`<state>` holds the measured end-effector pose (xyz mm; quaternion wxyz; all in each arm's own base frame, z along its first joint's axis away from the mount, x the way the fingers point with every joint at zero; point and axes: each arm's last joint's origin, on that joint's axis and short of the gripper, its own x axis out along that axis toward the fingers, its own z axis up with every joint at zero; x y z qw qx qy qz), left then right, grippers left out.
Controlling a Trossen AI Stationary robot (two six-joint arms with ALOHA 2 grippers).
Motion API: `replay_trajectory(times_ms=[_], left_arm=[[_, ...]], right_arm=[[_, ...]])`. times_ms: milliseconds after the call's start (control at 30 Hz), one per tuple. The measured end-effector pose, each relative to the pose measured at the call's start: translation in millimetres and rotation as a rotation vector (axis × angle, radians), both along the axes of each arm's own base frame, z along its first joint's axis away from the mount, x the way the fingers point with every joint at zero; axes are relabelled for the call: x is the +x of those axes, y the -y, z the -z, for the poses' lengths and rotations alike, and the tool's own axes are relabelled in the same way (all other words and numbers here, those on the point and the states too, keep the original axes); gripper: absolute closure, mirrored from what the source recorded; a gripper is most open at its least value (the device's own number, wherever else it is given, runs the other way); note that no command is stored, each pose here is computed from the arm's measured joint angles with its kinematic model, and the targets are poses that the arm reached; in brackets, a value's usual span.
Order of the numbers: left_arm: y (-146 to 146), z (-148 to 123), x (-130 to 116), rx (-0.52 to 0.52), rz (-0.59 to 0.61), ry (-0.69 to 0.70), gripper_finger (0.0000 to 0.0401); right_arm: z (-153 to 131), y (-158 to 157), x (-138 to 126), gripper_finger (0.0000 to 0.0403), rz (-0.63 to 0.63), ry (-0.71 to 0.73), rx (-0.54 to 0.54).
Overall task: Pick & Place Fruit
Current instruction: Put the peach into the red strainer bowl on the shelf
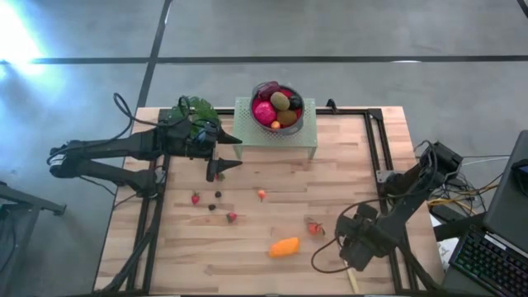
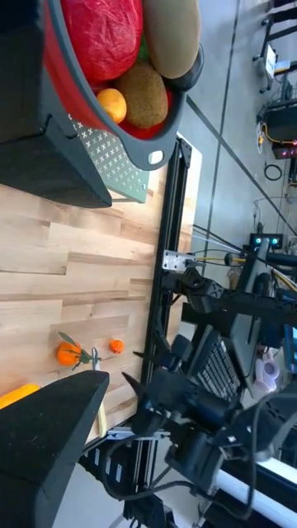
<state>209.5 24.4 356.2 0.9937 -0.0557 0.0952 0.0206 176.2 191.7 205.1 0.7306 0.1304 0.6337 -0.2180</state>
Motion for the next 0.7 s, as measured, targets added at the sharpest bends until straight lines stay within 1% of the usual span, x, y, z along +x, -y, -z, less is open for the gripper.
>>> replay_trajectory(times_ms=[333, 533, 700], left_arm=[[0, 0, 0, 0.0, 0.0, 0.0, 0.0057], [0, 0, 0, 0.0, 0.0, 0.0, 0.0057], [0, 0, 0, 0.0, 0.0, 0.0, 0.0057]], right_arm=[[26, 11, -12, 0.0157, 0.014, -0.109, -0.001], [37, 15, -15, 0.014, 0.012, -0.11, 0.007], [48, 16, -17, 0.0141, 0.008, -0.095, 0.034]])
